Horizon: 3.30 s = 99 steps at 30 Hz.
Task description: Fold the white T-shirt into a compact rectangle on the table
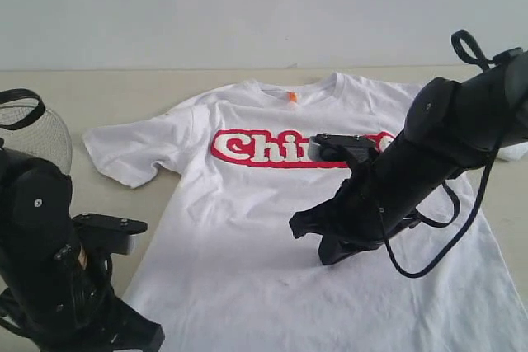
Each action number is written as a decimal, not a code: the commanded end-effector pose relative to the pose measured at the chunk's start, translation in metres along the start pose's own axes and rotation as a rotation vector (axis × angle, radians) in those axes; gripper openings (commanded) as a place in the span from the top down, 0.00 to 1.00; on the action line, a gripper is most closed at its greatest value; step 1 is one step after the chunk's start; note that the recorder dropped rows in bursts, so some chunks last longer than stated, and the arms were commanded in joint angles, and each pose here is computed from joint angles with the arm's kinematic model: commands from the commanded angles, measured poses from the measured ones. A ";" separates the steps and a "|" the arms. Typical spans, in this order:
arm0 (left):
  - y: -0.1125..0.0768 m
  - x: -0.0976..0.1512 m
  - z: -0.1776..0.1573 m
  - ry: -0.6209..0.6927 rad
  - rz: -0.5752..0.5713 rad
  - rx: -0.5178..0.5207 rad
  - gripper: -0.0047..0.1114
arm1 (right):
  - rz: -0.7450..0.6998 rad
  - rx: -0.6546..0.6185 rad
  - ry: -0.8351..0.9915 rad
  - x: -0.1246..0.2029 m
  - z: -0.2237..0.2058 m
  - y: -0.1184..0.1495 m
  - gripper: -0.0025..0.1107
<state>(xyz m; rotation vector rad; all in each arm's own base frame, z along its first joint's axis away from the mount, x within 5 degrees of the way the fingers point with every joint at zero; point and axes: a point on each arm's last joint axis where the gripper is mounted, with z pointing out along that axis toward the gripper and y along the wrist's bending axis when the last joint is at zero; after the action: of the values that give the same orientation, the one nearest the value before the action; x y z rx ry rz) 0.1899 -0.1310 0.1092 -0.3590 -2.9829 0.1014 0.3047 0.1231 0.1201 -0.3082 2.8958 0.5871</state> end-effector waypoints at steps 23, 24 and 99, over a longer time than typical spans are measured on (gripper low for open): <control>-0.008 0.010 -0.030 -0.236 0.093 0.150 0.92 | 0.009 -0.013 -0.083 -0.006 -0.020 0.009 0.98; -0.008 0.009 -0.028 -0.228 0.091 0.147 0.92 | 0.010 -0.015 -0.080 -0.005 -0.020 0.009 0.98; 0.095 -0.299 -0.085 -0.412 0.158 -0.018 0.92 | -0.047 0.004 -0.117 -0.008 -0.020 0.008 0.98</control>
<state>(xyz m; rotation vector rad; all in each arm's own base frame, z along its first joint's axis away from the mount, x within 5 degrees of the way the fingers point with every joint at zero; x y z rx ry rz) 0.5091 -0.1096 0.1543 -0.6678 -3.3795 0.2392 0.3082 0.1235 0.1401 -0.3146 2.7874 0.5806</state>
